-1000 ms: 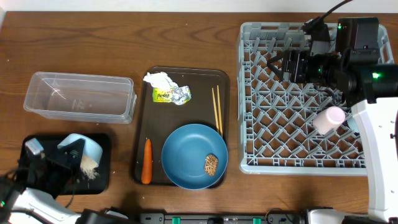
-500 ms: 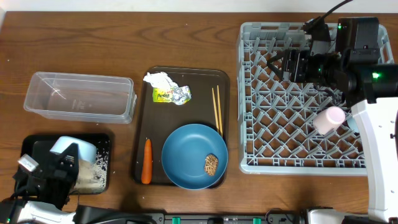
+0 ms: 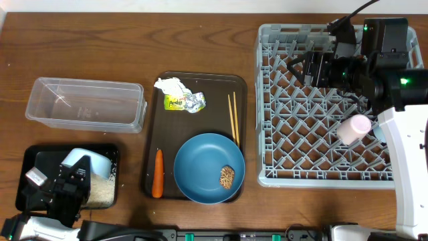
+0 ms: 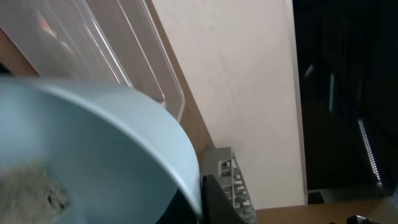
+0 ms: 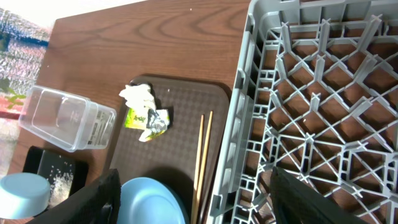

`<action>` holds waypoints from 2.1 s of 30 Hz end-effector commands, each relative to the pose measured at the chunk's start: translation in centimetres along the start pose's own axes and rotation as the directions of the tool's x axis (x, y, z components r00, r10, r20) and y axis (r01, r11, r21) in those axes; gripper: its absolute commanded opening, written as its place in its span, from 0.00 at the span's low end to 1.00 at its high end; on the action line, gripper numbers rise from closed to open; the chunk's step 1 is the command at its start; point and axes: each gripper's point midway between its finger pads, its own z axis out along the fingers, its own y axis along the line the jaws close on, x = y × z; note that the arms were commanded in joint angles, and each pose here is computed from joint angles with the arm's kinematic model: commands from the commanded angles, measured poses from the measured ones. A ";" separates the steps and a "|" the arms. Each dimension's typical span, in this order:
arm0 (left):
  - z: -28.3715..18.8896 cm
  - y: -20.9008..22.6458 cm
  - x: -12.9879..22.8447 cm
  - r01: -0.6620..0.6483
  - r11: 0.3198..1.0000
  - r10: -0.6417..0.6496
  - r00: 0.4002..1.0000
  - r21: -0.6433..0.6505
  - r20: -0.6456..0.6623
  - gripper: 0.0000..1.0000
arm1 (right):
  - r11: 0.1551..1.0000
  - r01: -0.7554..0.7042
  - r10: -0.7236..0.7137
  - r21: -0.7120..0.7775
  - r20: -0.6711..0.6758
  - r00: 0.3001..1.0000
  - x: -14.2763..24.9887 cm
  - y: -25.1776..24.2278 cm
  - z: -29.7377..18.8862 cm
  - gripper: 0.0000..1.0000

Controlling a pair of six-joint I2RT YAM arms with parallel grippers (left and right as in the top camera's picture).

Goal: Sort waste into correct bins and load items into the dishwasher rack
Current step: 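Move the bowl over the black tray and tip out the rice, then carry the empty bowl to the right gripper over the rack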

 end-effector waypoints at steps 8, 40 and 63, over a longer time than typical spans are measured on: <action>-0.1 -0.8 -0.8 0.040 0.997 -0.042 0.999 0.061 0.033 0.06 | 1.000 -0.010 0.010 -0.011 0.011 1.000 -0.2 0.5 0.0 0.69; 2.9 -7.3 -2.4 -0.206 0.978 0.209 0.961 0.035 -0.181 0.06 | 1.000 -0.010 0.011 -0.014 0.028 1.000 -0.6 0.6 -0.2 0.67; 20.0 -29.6 23.4 -0.296 0.461 0.822 0.499 0.836 -0.276 0.06 | 0.939 -0.251 0.212 0.233 0.180 0.960 -1.7 -8.8 -5.9 0.67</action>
